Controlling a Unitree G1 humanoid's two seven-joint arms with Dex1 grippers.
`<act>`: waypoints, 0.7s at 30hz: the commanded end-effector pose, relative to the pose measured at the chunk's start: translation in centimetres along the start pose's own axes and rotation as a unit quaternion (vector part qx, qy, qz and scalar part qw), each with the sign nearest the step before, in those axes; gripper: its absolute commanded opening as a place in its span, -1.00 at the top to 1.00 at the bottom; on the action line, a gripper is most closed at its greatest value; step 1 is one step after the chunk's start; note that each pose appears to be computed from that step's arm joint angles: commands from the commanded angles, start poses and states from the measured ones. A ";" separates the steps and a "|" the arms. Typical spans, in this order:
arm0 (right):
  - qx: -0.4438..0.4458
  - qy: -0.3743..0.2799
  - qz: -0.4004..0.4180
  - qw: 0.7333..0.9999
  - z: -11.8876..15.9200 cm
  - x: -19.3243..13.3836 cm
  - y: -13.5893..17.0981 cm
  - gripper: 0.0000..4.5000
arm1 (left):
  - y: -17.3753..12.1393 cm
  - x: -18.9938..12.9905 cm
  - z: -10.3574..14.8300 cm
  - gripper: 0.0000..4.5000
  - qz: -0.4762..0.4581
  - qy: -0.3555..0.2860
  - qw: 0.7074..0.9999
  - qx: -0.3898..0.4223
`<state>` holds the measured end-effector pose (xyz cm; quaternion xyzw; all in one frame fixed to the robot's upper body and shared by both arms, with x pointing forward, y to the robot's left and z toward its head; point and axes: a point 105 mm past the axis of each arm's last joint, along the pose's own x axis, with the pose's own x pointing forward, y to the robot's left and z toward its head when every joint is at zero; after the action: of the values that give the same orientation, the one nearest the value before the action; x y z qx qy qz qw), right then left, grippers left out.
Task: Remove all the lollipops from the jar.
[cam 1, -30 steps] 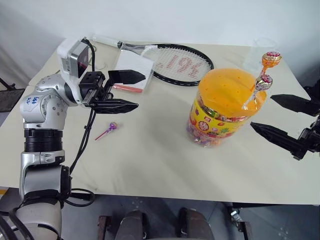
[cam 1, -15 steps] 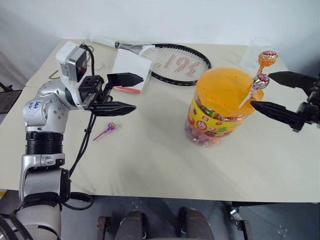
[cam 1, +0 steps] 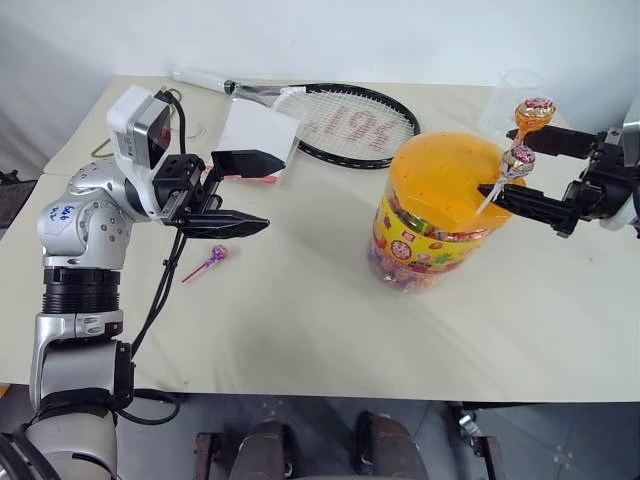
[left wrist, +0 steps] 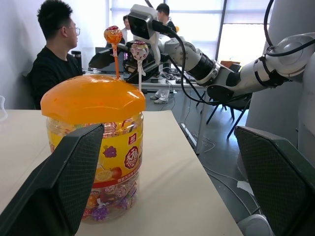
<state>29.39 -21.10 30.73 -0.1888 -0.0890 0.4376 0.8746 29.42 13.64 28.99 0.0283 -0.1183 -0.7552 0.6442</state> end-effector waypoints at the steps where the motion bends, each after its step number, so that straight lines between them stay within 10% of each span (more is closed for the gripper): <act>1: -0.015 -0.018 -0.013 1.000 1.0 0.1 -0.5 -0.62 | -1.1 0.2 0.9 -1.00 -0.039 -0.001 0.999 0.022; 12: -0.012 -0.048 -0.016 0.999 2.7 0.5 -0.6 0.99 | -1.2 0.3 1.0 -1.00 -0.038 -0.005 0.999 0.025; 21: -0.019 -0.064 -0.021 0.998 3.6 0.5 -0.8 0.99 | -1.1 0.3 1.1 -1.00 -0.036 -0.007 0.999 0.026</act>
<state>30.04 -20.16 32.40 -0.1625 -0.1166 0.4350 0.8779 29.13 13.45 29.19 0.0335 -0.1227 -0.7589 0.6387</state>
